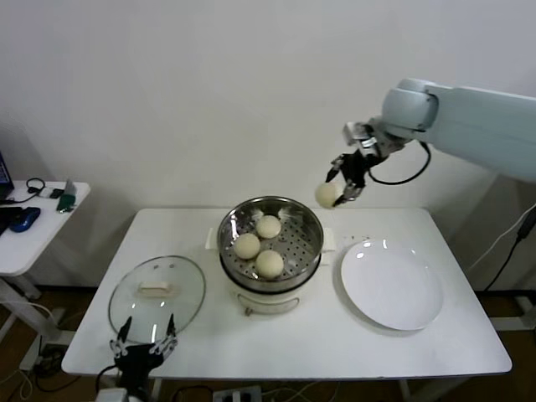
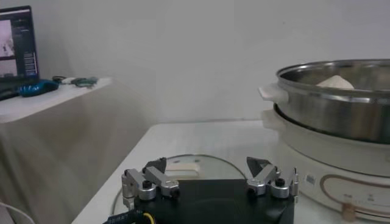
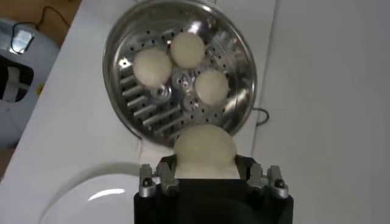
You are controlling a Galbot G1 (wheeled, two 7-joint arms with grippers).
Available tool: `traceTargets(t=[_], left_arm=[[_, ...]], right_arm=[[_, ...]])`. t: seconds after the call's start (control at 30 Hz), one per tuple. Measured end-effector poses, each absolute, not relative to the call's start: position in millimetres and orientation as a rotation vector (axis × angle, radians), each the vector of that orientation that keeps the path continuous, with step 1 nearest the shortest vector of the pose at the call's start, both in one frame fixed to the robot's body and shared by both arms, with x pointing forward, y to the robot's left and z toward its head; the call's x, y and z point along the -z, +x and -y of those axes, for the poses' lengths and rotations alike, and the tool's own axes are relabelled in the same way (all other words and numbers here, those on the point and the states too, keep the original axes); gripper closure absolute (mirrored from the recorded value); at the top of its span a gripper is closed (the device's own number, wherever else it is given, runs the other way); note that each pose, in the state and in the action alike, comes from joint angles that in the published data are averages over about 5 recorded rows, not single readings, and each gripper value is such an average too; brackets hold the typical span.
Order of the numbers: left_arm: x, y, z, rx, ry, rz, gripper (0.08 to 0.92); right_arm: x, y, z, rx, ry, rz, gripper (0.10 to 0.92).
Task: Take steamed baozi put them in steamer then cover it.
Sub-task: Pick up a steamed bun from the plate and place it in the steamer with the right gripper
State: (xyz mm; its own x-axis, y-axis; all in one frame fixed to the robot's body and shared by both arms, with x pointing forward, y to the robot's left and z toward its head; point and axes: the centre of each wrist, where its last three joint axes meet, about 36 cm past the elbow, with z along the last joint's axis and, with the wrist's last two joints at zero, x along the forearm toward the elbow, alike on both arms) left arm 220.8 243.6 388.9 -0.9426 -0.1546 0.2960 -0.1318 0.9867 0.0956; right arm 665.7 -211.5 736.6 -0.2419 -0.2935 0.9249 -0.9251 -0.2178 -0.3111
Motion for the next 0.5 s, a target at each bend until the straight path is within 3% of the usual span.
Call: traceTargets(t=[0.5], left_arm=[[-387, 222, -248, 0.118, 0.213, 2.816, 0.177]], right_arm=[[-637, 675, 152, -1.493, 1.498, 1.391, 0.361]])
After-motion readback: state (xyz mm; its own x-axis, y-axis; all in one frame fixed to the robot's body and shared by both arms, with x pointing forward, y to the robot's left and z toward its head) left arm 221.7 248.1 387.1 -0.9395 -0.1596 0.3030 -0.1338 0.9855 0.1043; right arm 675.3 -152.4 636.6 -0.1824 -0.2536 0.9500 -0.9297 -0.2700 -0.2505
